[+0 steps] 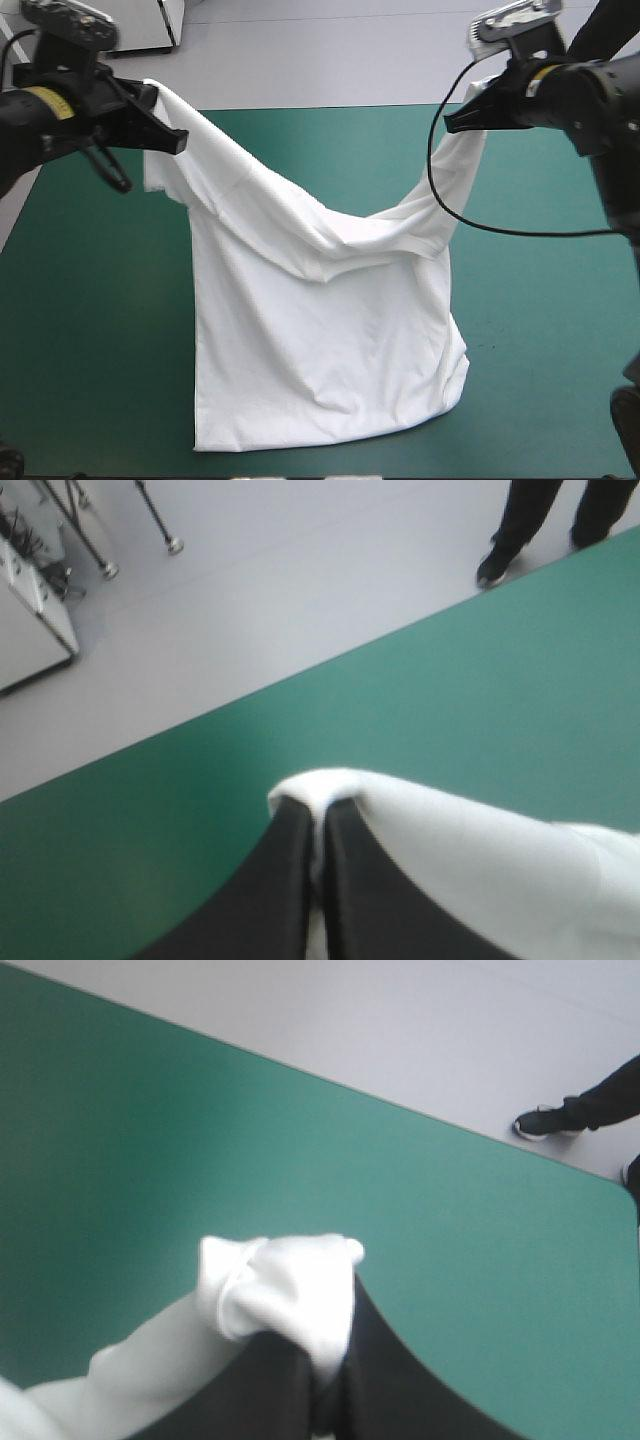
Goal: Fold the cloth
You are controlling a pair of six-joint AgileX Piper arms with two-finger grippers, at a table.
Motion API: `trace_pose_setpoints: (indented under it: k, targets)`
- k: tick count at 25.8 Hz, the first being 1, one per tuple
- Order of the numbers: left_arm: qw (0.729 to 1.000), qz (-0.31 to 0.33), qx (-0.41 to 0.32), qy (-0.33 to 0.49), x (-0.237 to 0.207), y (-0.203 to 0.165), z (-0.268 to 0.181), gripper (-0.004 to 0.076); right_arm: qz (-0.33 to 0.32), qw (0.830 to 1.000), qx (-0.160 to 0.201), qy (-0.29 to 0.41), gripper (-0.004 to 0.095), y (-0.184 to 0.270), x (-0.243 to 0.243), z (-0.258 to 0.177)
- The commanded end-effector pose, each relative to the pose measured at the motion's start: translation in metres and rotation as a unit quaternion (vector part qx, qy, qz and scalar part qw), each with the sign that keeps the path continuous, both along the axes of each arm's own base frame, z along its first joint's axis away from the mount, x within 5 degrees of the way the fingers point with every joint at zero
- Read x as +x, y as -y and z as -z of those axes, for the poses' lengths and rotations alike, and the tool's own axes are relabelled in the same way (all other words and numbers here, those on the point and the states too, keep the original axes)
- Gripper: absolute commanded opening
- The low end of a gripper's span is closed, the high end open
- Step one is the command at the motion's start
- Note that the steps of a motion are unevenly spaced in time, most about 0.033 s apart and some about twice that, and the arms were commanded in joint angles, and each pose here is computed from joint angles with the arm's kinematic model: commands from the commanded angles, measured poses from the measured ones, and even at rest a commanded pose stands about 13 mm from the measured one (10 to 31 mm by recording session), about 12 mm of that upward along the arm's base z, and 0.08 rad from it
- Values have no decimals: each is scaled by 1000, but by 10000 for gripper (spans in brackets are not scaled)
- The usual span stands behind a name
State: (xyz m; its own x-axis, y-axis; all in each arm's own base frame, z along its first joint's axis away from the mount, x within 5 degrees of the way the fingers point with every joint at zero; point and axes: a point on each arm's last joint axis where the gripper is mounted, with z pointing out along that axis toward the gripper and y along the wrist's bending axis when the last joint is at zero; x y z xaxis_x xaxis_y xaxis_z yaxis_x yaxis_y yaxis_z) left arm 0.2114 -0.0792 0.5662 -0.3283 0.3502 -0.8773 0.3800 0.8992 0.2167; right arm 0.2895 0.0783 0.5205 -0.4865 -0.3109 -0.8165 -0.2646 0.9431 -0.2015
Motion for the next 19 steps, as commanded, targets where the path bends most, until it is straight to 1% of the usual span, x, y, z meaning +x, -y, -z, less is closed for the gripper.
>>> trace_pose_setpoints:
  k: [1,5,7,10,12,14,16,18,19]
  targets:
    - [999,-40,37,-2,26,1,9,-22,2,999,-6,36,-17,-7,29,7]
    - [994,-68,76,-28,68,11,33,-22,-7,1000,-15,17,-17,-21,70,39]
    - [992,-85,87,-36,88,12,45,-22,-12,1000,-17,23,-17,-27,86,51]
    - [993,-90,66,-51,116,11,62,-22,-23,999,-22,32,-17,-34,105,66]
    - [993,-86,48,-61,132,10,73,-22,-25,999,-26,23,-17,-38,117,80]
    - [992,-84,34,-83,159,10,96,-22,-32,999,-33,2,-17,-43,133,102]
    - [989,-87,43,-109,182,11,120,-22,-49,998,-33,-18,-17,-50,149,126]
    - [988,-89,41,-122,199,12,139,-22,-68,997,-23,-35,-17,-55,160,145]
    - [987,-88,41,-127,205,13,146,-22,-72,996,-25,-42,-17,-55,164,152]
